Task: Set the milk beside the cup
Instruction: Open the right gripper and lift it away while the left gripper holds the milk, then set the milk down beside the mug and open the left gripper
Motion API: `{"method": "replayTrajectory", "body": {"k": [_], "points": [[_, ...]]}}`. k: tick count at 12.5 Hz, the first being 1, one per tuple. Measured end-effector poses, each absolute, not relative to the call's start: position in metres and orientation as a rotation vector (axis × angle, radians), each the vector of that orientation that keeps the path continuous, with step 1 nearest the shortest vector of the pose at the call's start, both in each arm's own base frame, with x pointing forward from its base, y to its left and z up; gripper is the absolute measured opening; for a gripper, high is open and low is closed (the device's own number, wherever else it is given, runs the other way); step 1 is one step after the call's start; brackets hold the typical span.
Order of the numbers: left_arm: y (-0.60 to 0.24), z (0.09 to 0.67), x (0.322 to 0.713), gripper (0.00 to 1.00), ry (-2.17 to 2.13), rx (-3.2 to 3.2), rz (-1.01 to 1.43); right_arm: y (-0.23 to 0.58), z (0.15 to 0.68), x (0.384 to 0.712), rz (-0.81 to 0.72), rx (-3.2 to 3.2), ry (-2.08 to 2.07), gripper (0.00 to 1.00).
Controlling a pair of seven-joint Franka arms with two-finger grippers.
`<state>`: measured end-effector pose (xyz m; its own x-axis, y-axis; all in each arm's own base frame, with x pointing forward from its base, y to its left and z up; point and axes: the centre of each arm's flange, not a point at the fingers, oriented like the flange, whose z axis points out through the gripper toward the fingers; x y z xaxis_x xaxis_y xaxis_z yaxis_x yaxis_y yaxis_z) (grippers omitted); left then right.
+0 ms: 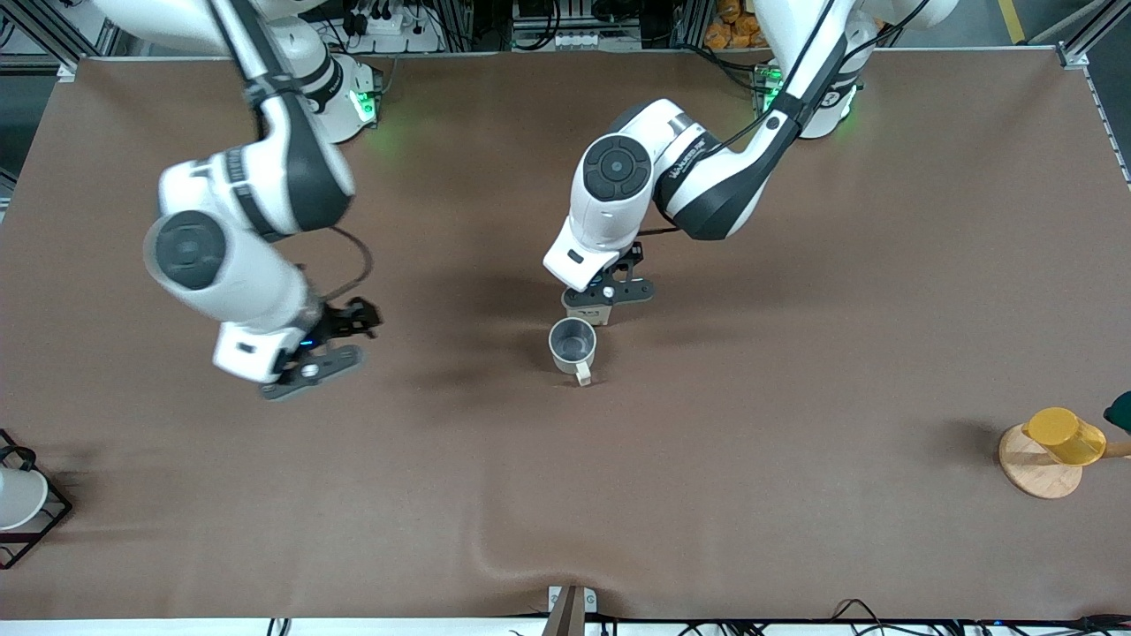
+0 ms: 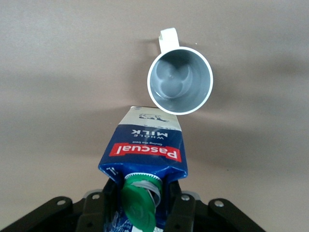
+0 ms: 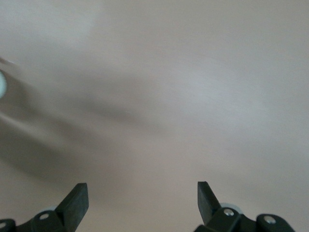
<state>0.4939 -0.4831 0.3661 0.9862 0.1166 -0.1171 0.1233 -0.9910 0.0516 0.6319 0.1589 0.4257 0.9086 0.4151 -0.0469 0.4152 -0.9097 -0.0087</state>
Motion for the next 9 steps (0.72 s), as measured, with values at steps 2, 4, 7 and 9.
{"method": "replayTrajectory", "body": {"k": [2,4,7,9], "points": [[-0.485,0.360,0.497,0.43,0.189,3.070,-0.179,0.097,0.433,0.638,-0.085,3.085,0.603,1.00],[-0.487,0.352,0.500,0.44,0.191,3.071,-0.190,0.068,0.449,0.633,-0.109,3.099,0.548,1.00],[-0.497,0.346,0.498,0.44,0.173,3.073,-0.190,0.058,0.489,0.616,-0.105,3.106,0.526,1.00],[-0.505,0.346,0.493,0.48,0.169,3.074,-0.187,0.055,0.519,0.600,-0.106,3.109,0.520,1.00]]}}
